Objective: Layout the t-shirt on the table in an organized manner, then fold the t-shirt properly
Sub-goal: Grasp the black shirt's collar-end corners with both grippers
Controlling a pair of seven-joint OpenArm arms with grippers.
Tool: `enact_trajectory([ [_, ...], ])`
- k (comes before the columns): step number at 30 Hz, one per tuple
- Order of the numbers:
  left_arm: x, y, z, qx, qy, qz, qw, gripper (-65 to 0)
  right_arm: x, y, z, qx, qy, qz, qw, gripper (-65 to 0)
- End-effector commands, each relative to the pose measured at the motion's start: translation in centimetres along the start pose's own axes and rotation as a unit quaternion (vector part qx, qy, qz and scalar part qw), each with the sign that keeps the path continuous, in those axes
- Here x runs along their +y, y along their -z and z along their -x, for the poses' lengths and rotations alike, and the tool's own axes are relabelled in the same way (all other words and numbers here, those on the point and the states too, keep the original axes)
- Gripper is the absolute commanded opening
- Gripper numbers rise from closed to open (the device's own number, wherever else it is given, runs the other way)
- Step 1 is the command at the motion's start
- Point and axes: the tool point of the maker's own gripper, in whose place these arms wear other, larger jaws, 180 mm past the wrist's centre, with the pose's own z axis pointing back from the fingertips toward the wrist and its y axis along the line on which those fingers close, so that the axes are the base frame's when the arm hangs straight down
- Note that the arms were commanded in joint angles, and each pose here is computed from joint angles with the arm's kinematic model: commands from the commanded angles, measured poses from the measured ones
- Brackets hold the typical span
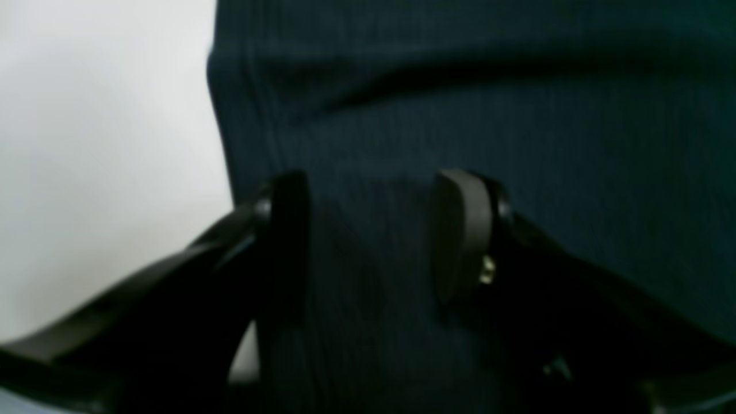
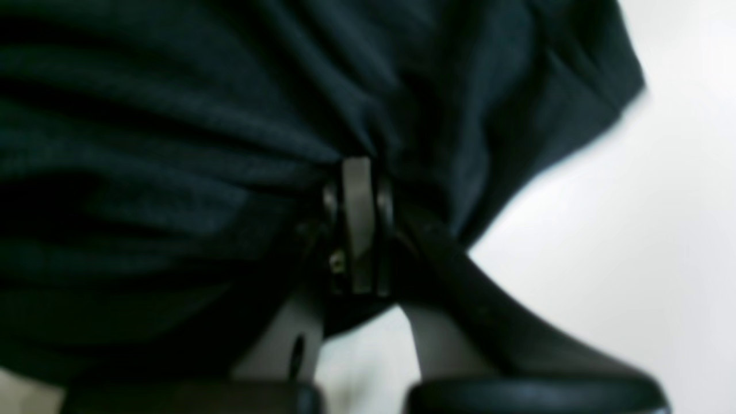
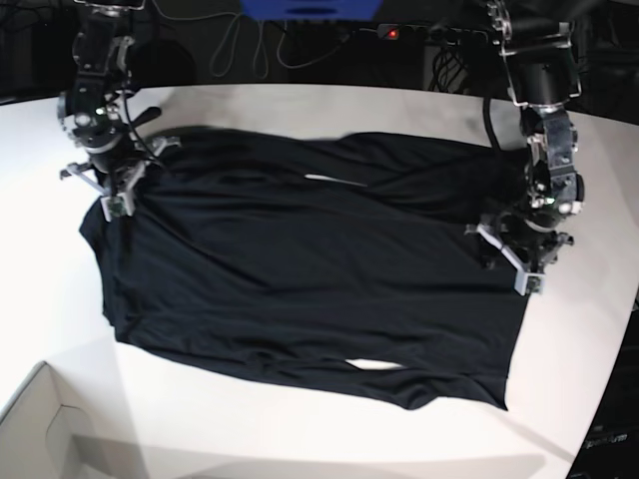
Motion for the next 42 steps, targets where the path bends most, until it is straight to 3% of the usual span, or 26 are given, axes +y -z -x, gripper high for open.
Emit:
enact_trajectory([
  [1, 0.6, 0.3, 0.1, 0.001, -0.003, -0.005, 1.000, -31.5, -1.2, -0.3, -0.2, -0.002, -0.005, 0.015, 0.9999, -65.0],
  [3, 0.5, 1.1, 1.8, 0.008, -0.018, -0.002, 1.000, -31.5, -1.7, -0.4, 0.0, 0.000, -0.002, 0.021, 0.9998, -65.0],
  [7, 0.9, 2.4, 1.3, -0.004, -0.036, -0.002, 0.999, -31.5, -2.4, -1.2, -0.8, -0.013, -0.005, 0.032, 0.9994, -65.0],
  [14, 1.2, 2.5, -5.1, -0.062, -0.022, -0.005, 0.998, -31.5, -2.0, -3.9, -3.8, -0.062, -0.017, 0.044, 0.9970, -65.0],
  [20, 0.9, 0.1, -9.0, -0.062, 0.020, -0.014, 0.998, -31.5, -1.8, -4.3, -4.3, -0.070, -0.015, 0.046, 0.9964, -65.0],
  [24, 0.5, -3.1, -7.4, -0.041, 0.049, -0.027, 0.998, -31.4, -1.5, -4.3, -4.3, -0.071, -0.011, 0.043, 0.9965, -65.0],
  [28, 1.5, -6.3, -5.0, -0.055, 0.004, -0.058, 0.997, -31.3, -1.3, -4.2, -4.1, -0.068, -0.012, 0.039, 0.9969, -65.0],
  [34, 3.0, -6.8, -3.4, -0.046, -0.027, -0.079, 0.995, -31.2, 1.0, -4.1, -3.7, -0.060, -0.053, -0.023, 0.9965, -65.0],
  [42, 2.5, -6.3, -2.3, -0.032, -0.038, -0.073, 0.996, -31.2, 1.1, -4.1, -3.6, -0.059, -0.056, -0.026, 0.9963, -65.0],
])
